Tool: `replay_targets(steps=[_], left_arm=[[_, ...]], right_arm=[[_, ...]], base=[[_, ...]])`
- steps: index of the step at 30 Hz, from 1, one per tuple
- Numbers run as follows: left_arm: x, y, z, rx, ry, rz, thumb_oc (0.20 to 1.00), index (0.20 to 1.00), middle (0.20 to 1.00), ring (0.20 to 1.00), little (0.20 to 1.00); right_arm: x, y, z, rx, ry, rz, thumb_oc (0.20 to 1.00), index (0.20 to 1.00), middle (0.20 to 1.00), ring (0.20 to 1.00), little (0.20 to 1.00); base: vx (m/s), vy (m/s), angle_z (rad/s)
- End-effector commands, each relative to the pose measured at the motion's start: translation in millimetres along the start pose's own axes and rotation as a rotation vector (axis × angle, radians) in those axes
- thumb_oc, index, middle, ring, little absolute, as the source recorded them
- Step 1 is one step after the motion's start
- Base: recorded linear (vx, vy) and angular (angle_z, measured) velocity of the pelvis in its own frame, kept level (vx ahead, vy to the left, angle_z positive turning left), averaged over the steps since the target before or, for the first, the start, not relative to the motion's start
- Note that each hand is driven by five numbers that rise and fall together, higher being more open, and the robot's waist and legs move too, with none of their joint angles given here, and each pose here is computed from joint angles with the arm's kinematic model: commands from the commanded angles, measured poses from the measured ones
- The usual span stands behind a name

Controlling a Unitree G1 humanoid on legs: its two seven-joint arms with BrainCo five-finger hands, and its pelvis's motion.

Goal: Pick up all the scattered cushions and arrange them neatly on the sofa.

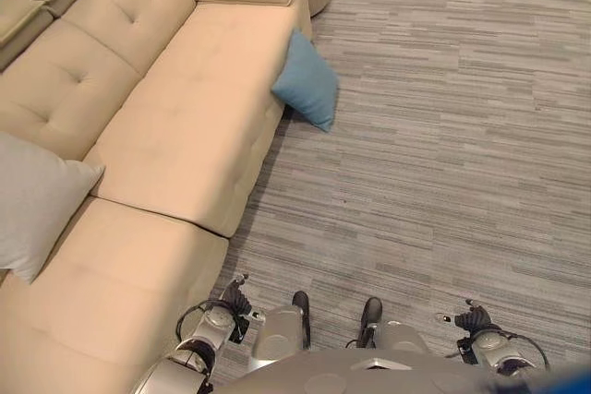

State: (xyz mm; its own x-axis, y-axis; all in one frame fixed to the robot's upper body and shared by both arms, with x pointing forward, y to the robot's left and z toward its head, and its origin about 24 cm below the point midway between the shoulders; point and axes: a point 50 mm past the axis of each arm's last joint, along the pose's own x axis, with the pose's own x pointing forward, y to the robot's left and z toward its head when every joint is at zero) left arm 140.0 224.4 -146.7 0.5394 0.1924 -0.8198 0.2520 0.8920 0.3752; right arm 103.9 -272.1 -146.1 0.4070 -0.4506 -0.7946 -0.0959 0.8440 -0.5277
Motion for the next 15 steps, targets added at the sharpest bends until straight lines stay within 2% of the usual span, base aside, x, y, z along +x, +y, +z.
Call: replay_targets(steps=[1, 9, 15], left_arm=[[-1.5, -10.5, -2.4, -0.062, 0.012, -0.021, 1.000, 1.000, 1.000, 1.000, 1.000], [-5.0, -6.4, -19.5, -0.103, 0.065, -0.013, 1.000, 1.000, 1.000, 1.000, 1.000], [-0.4, 4.5, 1.7, -0.097, -0.013, 0.011, 1.000, 1.000, 1.000, 1.000, 1.000]], right_arm=[[0.4, -10.4, -8.0, 0.025, 0.018, -0.047, 1.000, 1.000, 1.000, 1.000, 1.000], [-1.8, 0.4, -9.7, 0.020, 0.024, -0.003, 1.000, 1.000, 1.000, 1.000, 1.000], [0.9, 0.0, 8.8, 0.001, -0.032, 0.010, 1.000, 1.000, 1.000, 1.000, 1.000]], base=[[0.25, -0.020, 0.01], [0.36, 0.078, -0.30], [0.24, 0.078, -0.05]])
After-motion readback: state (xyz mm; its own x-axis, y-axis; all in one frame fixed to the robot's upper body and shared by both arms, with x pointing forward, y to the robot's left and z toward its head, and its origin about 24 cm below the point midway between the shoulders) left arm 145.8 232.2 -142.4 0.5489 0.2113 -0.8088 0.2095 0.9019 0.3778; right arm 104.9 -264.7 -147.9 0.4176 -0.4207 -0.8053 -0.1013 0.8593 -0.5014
